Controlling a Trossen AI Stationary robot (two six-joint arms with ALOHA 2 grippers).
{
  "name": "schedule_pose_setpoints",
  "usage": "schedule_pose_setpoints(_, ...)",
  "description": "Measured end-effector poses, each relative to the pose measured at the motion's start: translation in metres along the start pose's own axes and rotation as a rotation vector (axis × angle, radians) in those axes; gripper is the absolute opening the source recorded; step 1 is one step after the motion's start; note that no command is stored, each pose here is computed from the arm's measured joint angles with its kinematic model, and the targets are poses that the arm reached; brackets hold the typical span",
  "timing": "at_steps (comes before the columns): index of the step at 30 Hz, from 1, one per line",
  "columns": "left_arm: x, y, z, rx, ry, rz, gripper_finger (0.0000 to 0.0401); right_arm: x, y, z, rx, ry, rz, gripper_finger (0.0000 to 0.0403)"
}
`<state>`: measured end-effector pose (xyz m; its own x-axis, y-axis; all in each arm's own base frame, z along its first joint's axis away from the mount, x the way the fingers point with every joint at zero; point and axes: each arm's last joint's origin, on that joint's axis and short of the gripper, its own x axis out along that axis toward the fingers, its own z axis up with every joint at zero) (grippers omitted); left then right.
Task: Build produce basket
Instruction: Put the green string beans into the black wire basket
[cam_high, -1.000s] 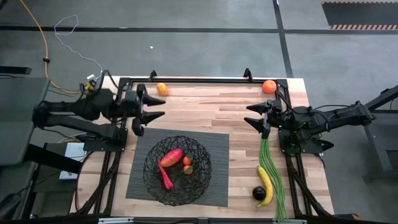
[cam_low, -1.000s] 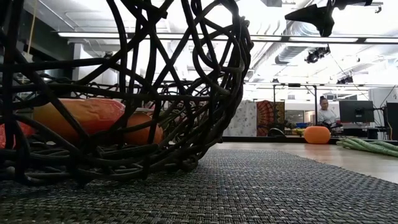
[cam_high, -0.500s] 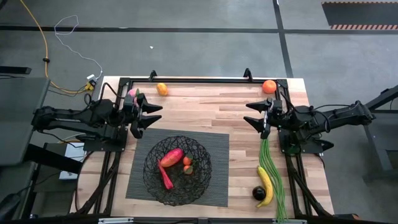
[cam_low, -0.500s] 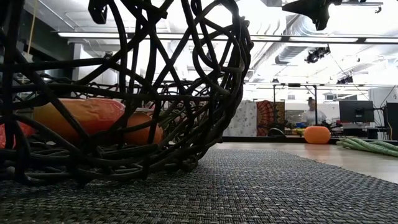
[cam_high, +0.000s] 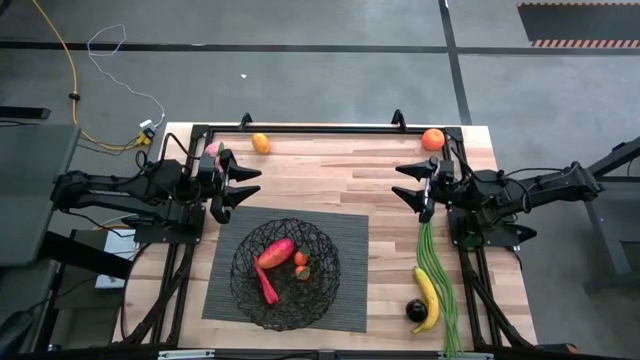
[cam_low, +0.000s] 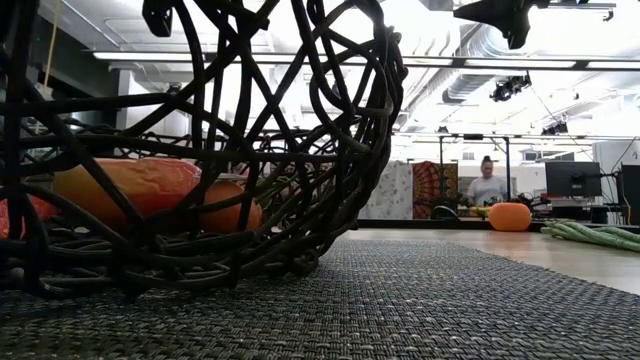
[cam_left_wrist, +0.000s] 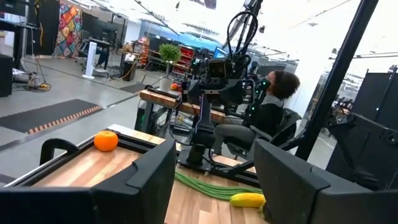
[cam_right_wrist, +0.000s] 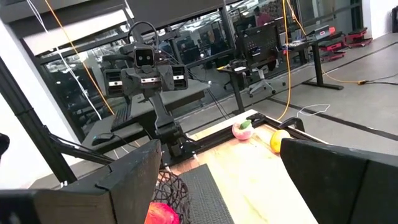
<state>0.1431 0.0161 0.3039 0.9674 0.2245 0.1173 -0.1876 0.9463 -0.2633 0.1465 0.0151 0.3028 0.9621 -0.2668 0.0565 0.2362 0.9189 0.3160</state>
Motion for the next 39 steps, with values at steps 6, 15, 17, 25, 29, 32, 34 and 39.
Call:
schedule_pose_setpoints(6, 0.000, 0.000, 0.000, -0.014, 0.000, 0.002, 0.0204, 0.000, -0.001, 0.000, 0.099, -0.014, -0.044, 0.0313)
schedule_pose_setpoints(15, 0.000, 0.001, 0.000, -0.015, -0.009, 0.037, 0.0204, -0.009, -0.018, -0.006, 0.313, 0.324, -0.585, 0.0313)
schedule_pose_setpoints(17, 0.000, 0.001, 0.000, -0.015, -0.010, 0.042, 0.0204, -0.011, -0.026, -0.012, 0.377, 0.443, -0.744, 0.0313)
schedule_pose_setpoints(25, 0.000, 0.002, 0.000, -0.015, -0.012, 0.049, 0.0204, -0.009, -0.059, -0.059, 0.456, 0.780, -1.147, 0.0313)
schedule_pose_setpoints(29, 0.000, 0.002, 0.000, -0.008, -0.012, 0.053, 0.0204, -0.007, -0.078, -0.077, 0.449, 0.816, -1.289, 0.0313)
schedule_pose_setpoints(32, 0.000, 0.002, 0.000, -0.007, -0.013, 0.054, 0.0204, 0.001, -0.088, -0.080, 0.472, 0.804, -1.357, 0.0313)
schedule_pose_setpoints(34, 0.000, 0.002, 0.000, -0.007, -0.013, 0.054, 0.0204, 0.004, -0.095, -0.082, 0.479, 0.809, -1.405, 0.0313)
schedule_pose_setpoints(39, 0.000, 0.002, 0.000, -0.007, -0.016, 0.068, 0.0204, 0.016, -0.110, -0.092, 0.512, 0.809, -1.481, 0.0313)
